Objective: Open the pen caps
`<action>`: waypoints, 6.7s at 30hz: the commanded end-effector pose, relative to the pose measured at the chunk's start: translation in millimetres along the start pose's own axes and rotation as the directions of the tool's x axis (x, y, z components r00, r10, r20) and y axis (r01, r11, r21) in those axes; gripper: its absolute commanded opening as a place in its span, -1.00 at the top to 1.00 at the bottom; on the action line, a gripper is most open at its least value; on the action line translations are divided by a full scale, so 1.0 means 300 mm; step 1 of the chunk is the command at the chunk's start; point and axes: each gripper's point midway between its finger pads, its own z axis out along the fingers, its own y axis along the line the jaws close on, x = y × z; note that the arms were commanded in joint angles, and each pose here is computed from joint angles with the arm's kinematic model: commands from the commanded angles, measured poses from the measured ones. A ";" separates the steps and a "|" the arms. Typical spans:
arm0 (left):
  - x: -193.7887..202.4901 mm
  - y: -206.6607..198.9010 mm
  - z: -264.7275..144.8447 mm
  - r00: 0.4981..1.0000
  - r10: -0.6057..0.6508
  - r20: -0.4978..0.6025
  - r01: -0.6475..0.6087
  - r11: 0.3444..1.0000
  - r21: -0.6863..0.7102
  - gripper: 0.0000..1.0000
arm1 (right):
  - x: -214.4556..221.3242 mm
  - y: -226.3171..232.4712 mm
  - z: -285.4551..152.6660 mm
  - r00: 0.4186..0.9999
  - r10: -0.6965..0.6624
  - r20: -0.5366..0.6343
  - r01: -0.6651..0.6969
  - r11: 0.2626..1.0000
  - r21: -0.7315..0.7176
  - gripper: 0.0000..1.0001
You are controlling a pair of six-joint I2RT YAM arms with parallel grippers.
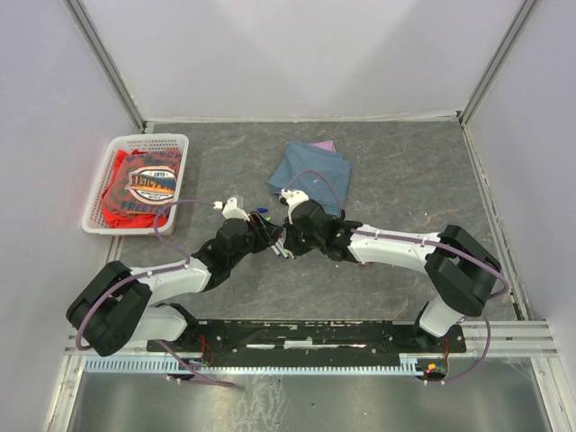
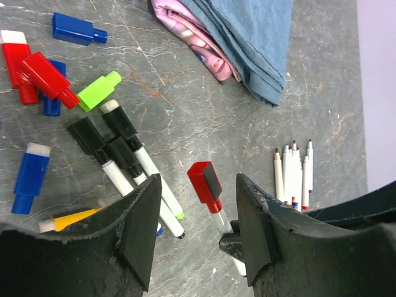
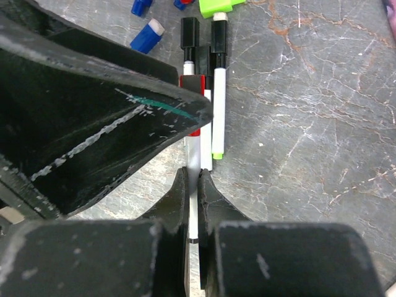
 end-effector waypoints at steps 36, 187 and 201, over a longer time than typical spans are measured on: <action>-0.055 -0.090 -0.011 0.967 -0.255 -0.010 0.252 0.947 0.201 0.90 | -0.093 0.088 -0.076 0.993 0.031 0.118 -0.014 0.990 -0.143 0.98; -0.166 0.321 0.011 0.990 0.115 0.079 -0.084 0.945 -0.316 0.46 | 0.123 -0.571 -0.112 0.957 0.270 0.103 -0.281 0.785 0.552 0.54; -0.178 0.307 0.005 0.989 0.120 0.091 -0.085 0.945 -0.315 0.32 | 0.032 -0.509 -0.170 0.963 0.212 0.168 -0.270 0.814 0.514 0.44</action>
